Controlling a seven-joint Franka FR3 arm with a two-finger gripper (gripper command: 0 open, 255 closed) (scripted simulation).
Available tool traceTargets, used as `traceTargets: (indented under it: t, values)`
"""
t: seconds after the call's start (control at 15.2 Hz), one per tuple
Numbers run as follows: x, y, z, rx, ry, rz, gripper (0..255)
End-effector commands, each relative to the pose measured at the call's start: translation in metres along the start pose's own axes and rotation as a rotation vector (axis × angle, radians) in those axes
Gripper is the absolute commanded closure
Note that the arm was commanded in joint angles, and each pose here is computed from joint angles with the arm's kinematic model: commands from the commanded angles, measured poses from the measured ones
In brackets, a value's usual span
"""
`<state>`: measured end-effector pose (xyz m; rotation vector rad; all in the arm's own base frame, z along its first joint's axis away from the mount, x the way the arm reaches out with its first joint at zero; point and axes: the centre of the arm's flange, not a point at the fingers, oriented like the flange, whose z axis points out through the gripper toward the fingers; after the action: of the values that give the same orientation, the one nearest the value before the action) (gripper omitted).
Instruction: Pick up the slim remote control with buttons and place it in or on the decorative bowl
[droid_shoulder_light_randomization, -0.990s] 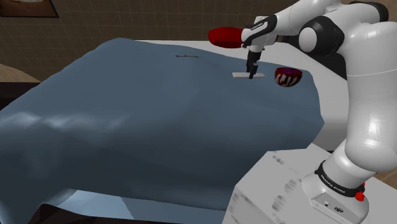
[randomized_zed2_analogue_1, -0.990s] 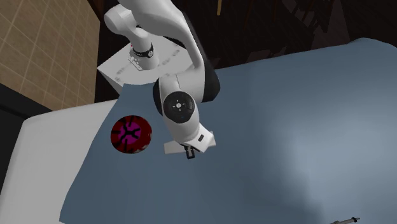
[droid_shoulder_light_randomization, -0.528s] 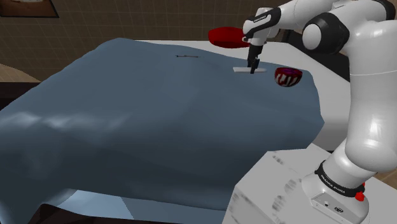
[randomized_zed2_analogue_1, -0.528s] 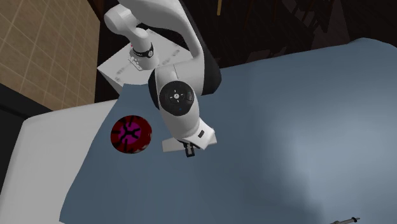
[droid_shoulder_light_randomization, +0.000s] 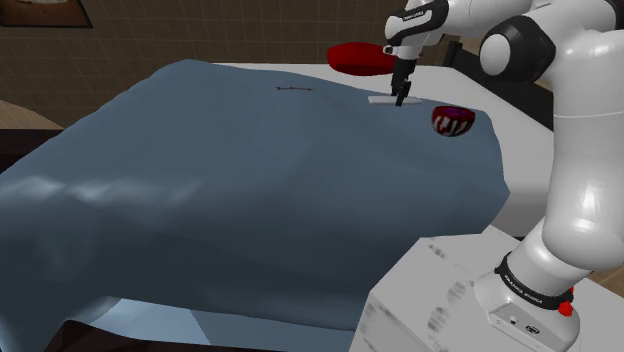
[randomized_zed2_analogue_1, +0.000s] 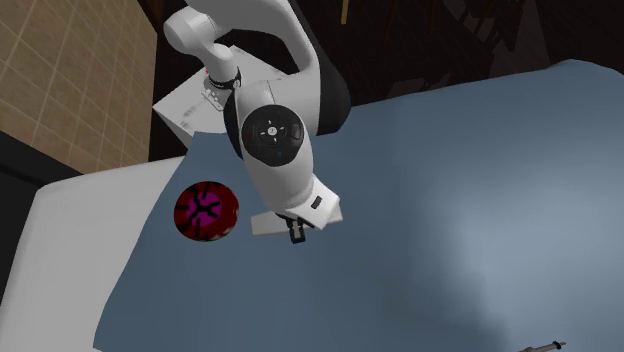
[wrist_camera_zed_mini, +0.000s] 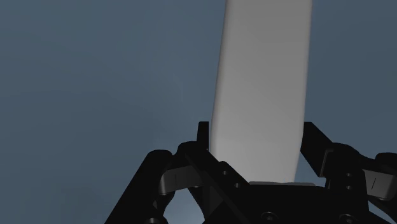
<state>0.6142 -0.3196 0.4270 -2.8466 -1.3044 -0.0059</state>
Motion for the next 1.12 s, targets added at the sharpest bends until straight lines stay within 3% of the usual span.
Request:
traceTargets:
  t: [0.0,0.79,1.06]
  values:
    - [0.001,0.0,-0.011,0.0,0.0,0.0,255]
    - [0.001,0.0,-0.072,0.0,0.0,0.0,255]
    - [-0.048,-0.019,-0.072,0.0,0.0,0.0,255]
